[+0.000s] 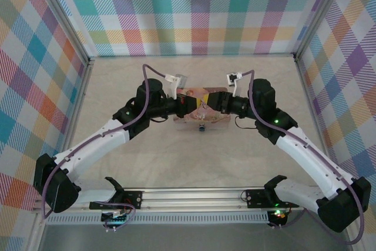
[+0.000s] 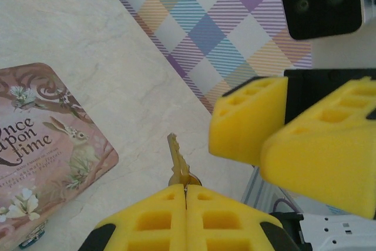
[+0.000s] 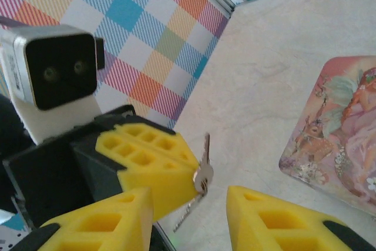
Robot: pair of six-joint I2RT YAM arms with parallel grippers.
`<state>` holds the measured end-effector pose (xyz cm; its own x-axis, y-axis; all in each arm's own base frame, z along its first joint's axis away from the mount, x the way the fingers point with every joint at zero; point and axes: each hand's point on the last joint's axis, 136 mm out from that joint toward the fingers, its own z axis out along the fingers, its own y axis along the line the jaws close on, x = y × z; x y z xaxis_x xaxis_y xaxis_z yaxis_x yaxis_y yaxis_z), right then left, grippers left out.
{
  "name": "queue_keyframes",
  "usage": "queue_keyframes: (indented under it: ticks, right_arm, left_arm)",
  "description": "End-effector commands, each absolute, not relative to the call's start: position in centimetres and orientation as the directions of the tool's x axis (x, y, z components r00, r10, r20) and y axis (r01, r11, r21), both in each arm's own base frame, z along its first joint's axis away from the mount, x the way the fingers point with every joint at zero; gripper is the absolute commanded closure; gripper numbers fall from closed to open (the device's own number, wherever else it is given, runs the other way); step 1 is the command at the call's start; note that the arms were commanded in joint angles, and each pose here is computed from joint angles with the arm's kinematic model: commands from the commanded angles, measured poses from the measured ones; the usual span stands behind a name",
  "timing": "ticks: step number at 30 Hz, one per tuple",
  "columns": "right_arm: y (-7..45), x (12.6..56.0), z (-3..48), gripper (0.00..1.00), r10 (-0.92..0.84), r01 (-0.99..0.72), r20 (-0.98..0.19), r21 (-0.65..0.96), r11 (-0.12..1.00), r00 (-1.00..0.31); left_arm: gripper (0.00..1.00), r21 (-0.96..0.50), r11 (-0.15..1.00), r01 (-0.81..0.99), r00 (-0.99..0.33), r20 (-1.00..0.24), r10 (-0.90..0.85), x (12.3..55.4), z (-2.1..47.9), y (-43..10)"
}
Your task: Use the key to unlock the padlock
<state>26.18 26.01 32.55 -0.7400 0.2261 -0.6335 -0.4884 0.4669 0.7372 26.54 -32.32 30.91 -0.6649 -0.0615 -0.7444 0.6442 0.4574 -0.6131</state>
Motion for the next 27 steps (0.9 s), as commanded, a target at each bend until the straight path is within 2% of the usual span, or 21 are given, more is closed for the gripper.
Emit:
queue_keyframes:
  ticks: [1, 6, 16, 25, 27]
  right_arm:
    - [26.4, 26.4, 33.8, 0.65, 0.227, -0.499, -0.630, 0.747, 0.440, -0.743]
    - [26.8, 26.3, 33.1, 0.68, 0.215, -0.485, -0.603, 0.767, 0.421, -0.768]
    - [27.5, 25.9, 32.4, 0.68, 0.193, -0.473, -0.569, 0.795, 0.380, -0.799]
    - [27.5, 26.6, 30.7, 0.72, 0.208, -0.423, -0.533, 0.810, 0.406, -0.820]
    - [27.5, 26.6, 30.7, 0.76, 0.209, -0.423, -0.532, 0.811, 0.403, -0.821]
  left_arm:
    - [1.00, -0.586, 0.450, 0.674, -0.635, -0.771, -0.051, 26.1, 31.2, -32.7]
    - [1.00, -0.584, 0.459, 0.669, -0.632, -0.773, -0.062, 26.3, 31.3, -32.5]
    - [1.00, -0.583, 0.453, 0.675, -0.626, -0.777, -0.067, 26.2, 31.6, -32.6]
    - [1.00, -0.569, 0.441, 0.694, -0.595, -0.798, -0.092, 25.7, 32.7, -32.2]
    - [1.00, -0.566, 0.441, 0.697, -0.591, -0.801, -0.095, 25.6, 32.8, -32.1]
